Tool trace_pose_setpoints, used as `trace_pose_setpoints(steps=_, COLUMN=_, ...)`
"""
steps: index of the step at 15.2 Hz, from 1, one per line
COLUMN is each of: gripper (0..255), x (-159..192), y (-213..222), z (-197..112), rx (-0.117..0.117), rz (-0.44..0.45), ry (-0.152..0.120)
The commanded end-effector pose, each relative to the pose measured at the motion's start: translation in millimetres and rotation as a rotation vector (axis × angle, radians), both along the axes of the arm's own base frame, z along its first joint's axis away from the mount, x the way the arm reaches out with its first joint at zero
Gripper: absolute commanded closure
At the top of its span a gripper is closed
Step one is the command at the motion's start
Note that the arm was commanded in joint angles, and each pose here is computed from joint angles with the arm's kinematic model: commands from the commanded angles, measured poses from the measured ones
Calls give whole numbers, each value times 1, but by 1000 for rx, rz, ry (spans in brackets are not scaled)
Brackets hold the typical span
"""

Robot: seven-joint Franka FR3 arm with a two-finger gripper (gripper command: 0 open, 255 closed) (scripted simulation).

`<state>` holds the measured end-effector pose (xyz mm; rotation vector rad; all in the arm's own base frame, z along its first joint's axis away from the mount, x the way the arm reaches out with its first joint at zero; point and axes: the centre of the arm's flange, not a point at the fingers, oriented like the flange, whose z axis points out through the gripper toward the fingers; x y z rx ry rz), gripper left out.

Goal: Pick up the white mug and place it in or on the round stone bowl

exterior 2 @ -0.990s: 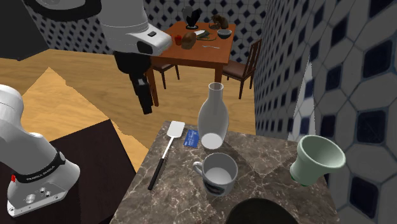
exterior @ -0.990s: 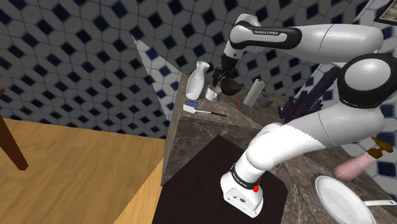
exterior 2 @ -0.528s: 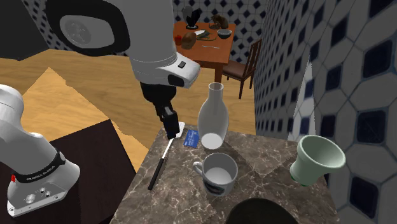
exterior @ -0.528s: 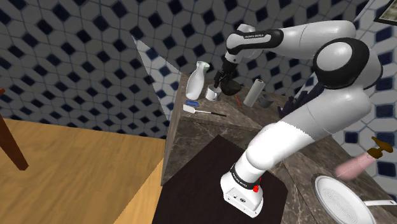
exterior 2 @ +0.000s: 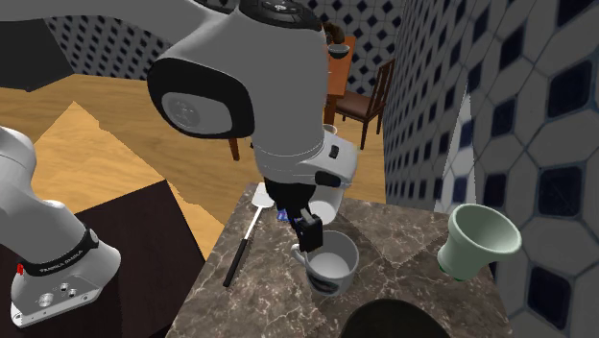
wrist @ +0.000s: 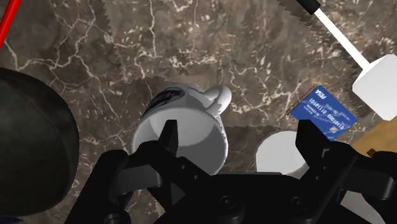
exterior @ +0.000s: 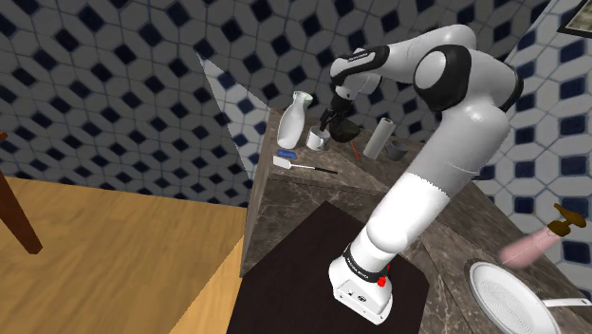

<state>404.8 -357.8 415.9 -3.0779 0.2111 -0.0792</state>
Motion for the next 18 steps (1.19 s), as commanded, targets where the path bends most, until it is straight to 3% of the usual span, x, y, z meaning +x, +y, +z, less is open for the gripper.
trace_pose_setpoints(steps=1, gripper=0, x=7, y=-22, z=-12, rx=-3, rz=4, ry=-10)
trace_pose_setpoints(steps=8, gripper=0, x=34, y=-99, z=-50, rx=-11, rz=10, ry=-42)
trace_pose_setpoints(steps=18, gripper=0, x=39, y=-101, z=-92, rx=-12, rz=11, ry=-44)
